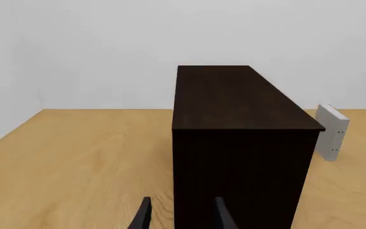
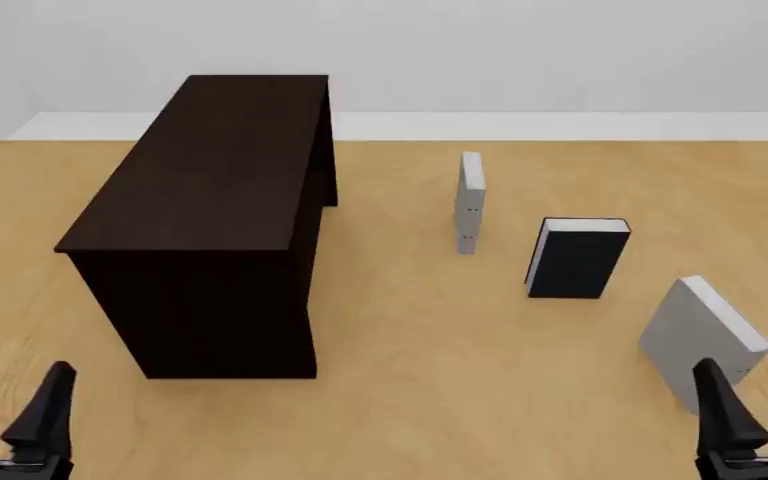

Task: Pick up the book on the right and place it under the cabinet shelf.

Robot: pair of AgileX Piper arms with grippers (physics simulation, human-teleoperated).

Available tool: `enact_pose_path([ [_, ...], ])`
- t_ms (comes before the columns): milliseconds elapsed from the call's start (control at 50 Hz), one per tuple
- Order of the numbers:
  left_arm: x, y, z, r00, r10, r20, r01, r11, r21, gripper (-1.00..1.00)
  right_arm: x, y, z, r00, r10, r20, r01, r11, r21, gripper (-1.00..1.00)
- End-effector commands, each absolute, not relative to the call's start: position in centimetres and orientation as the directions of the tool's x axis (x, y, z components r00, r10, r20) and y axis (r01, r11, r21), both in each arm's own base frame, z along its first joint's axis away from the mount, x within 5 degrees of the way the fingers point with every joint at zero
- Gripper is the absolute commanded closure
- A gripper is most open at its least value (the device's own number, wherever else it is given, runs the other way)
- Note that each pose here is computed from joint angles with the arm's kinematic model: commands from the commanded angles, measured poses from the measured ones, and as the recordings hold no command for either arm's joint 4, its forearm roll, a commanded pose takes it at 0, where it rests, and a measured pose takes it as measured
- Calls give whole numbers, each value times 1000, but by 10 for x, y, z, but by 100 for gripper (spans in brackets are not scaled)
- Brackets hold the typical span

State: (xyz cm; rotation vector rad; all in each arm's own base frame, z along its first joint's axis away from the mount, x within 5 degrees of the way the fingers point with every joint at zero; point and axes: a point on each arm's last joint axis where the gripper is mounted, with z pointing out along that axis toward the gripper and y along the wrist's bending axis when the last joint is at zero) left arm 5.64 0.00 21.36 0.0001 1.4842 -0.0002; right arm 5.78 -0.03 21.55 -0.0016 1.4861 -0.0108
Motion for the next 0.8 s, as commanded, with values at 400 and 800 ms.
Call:
enact_pose_path([
  [400, 56, 3, 215, 88, 5, -996, -47, 999, 0, -100, 52, 0, 304, -29, -78, -997, 7, 997, -78, -100],
  [800, 57, 2, 215, 83, 2, -997, -29, 1000, 0, -100, 97, -4, 351, -311, -251, -917, -39, 967, -252, -100],
])
